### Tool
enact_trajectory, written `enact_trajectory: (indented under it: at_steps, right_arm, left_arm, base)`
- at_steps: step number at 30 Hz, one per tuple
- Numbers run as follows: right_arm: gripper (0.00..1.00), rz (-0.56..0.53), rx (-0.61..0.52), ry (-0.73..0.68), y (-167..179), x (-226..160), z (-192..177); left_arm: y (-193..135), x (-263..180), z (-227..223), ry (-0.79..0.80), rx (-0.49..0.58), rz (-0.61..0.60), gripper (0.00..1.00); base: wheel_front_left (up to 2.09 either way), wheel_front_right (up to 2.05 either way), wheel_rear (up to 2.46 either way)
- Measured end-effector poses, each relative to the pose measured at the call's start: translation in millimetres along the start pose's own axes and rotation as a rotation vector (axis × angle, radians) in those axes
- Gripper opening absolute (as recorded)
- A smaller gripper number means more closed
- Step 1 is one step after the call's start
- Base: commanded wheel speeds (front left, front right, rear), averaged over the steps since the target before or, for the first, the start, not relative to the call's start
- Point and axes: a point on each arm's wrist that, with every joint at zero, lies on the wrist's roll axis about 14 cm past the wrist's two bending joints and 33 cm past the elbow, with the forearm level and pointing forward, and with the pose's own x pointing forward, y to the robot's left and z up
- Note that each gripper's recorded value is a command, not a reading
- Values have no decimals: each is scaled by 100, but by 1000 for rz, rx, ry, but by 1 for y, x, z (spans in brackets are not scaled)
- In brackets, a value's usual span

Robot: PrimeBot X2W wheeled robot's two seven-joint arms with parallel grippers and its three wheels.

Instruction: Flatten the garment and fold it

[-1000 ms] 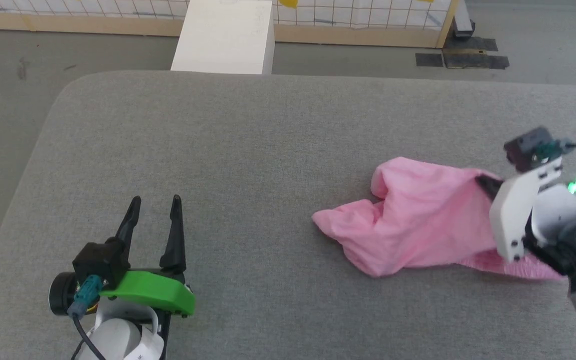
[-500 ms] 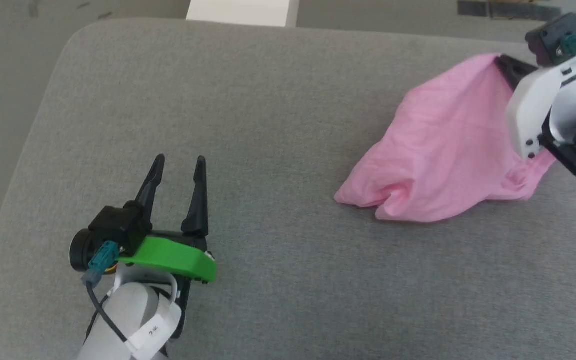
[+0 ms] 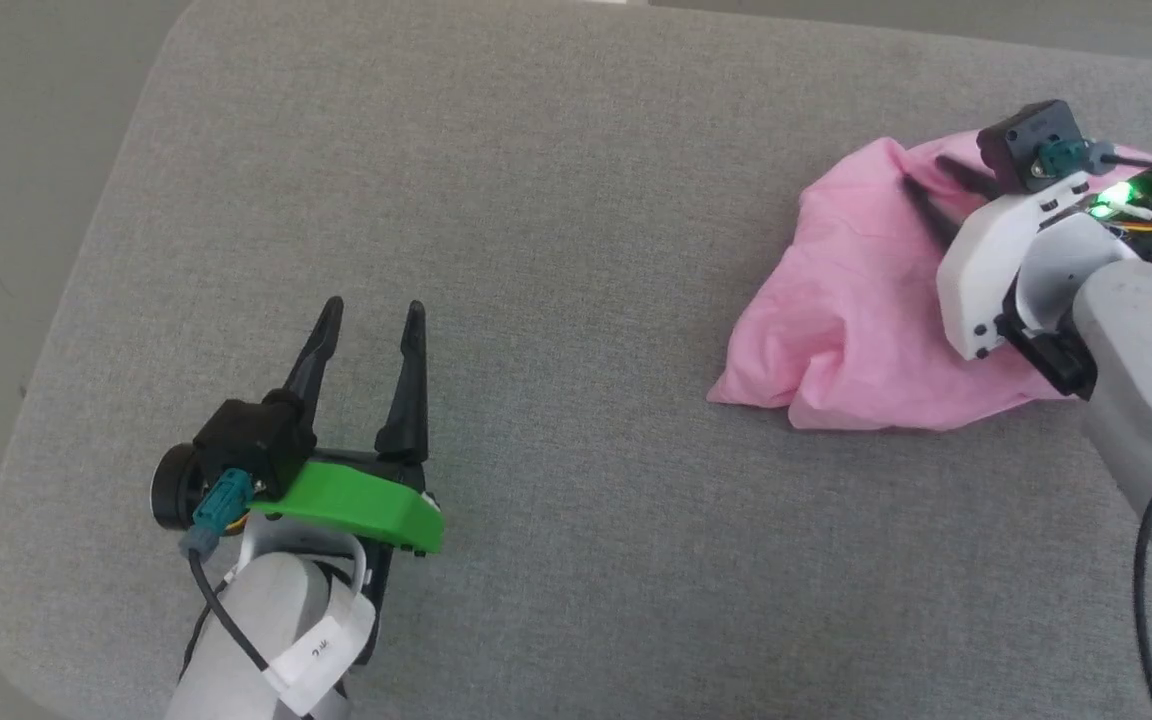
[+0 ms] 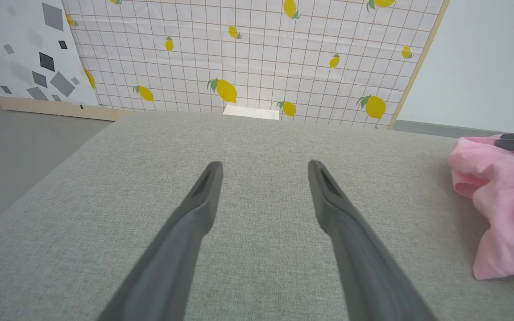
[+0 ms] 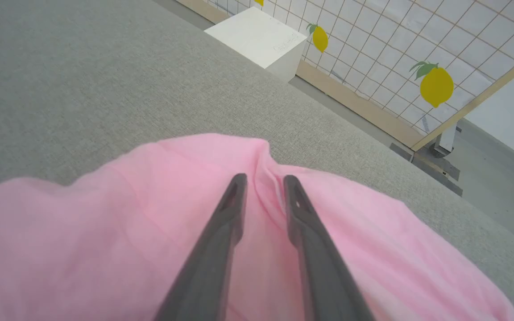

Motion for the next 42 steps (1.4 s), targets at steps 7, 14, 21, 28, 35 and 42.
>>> enact_trajectory:
  at_steps: [7, 14, 21, 28, 35, 42]
  right_arm:
    - [100, -42, 94, -271, 1, -29, 40]
    - [100, -120, 200, -325, -10, -80, 25]
    - [100, -247, 307, -75, -40, -143, -50]
    - [100, -275, 369, 89, -46, -178, -78]
    - [100, -210, 400, 184, -31, -161, -80]
    - [100, -164, 409, 262, -28, -129, -82]
  left_arm:
    - [0, -5, 13, -34, -3, 2, 100]
    - [-8, -18, 20, -50, -14, -15, 100]
    - [-22, -24, 23, -59, -20, -57, 100]
    - [-38, -22, 29, -76, -24, -105, 100]
    - [-39, -18, 21, -56, -25, -108, 100]
    - [-31, -11, 11, -31, -22, -86, 100]
  base:
    - [0, 0, 0]
    - [0, 0, 0]
    - [0, 0, 0]
    - [0, 0, 0]
    - [0, 0, 0]
    - [0, 0, 0]
